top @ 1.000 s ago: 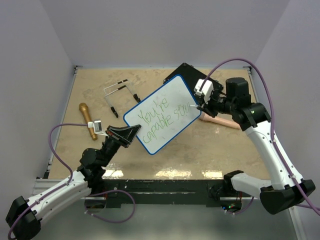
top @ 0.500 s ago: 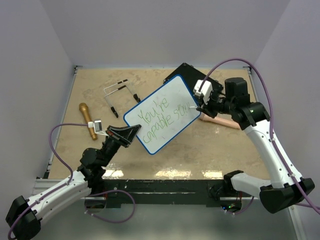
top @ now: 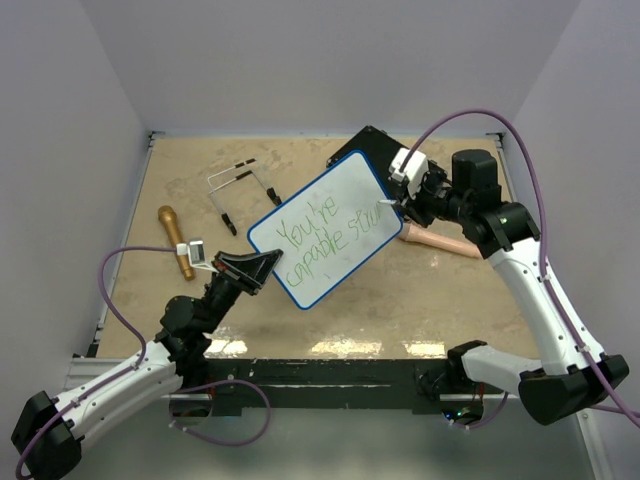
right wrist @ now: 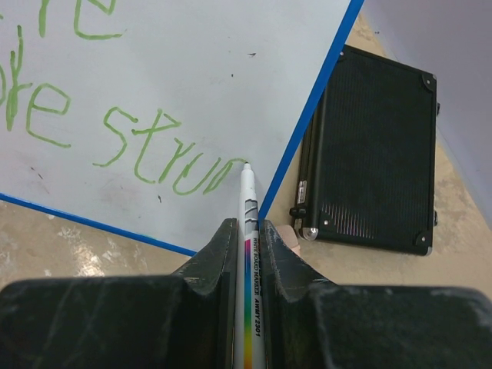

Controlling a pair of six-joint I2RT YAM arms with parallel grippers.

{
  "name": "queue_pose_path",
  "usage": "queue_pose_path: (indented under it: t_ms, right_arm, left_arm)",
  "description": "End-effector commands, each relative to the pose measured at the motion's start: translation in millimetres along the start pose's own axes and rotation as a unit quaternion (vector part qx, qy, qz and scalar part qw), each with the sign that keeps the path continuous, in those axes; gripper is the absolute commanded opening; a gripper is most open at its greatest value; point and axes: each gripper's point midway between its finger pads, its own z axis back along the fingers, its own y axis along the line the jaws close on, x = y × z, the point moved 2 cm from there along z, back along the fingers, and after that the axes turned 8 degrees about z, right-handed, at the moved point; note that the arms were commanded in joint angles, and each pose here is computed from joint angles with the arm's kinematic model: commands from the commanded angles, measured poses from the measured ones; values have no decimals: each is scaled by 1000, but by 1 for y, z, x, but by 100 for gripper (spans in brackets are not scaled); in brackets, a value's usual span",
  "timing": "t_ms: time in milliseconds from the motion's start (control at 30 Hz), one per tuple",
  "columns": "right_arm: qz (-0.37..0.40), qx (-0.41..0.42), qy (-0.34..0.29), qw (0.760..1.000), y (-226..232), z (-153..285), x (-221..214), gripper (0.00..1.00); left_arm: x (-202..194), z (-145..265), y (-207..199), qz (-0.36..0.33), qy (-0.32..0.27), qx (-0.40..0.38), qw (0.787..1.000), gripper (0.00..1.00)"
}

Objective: Write a sentence on the whiteboard

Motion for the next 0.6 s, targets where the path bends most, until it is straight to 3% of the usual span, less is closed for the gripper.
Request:
queue_pose_path:
  t_ms: [0,267,567]
  right_arm:
    - [9,-23,-3,1000,-9,7,7,0]
    - [17,23,22,999,10,8,-9,0]
    - [14,14,28,999,8,10,-11,0]
  left_arm:
    - [32,-1,-50,22,-58,-94,994,0]
    - [32,-1,-50,21,-58,-94,994,0]
    - [31,-1,-50,23,-57,-94,994,0]
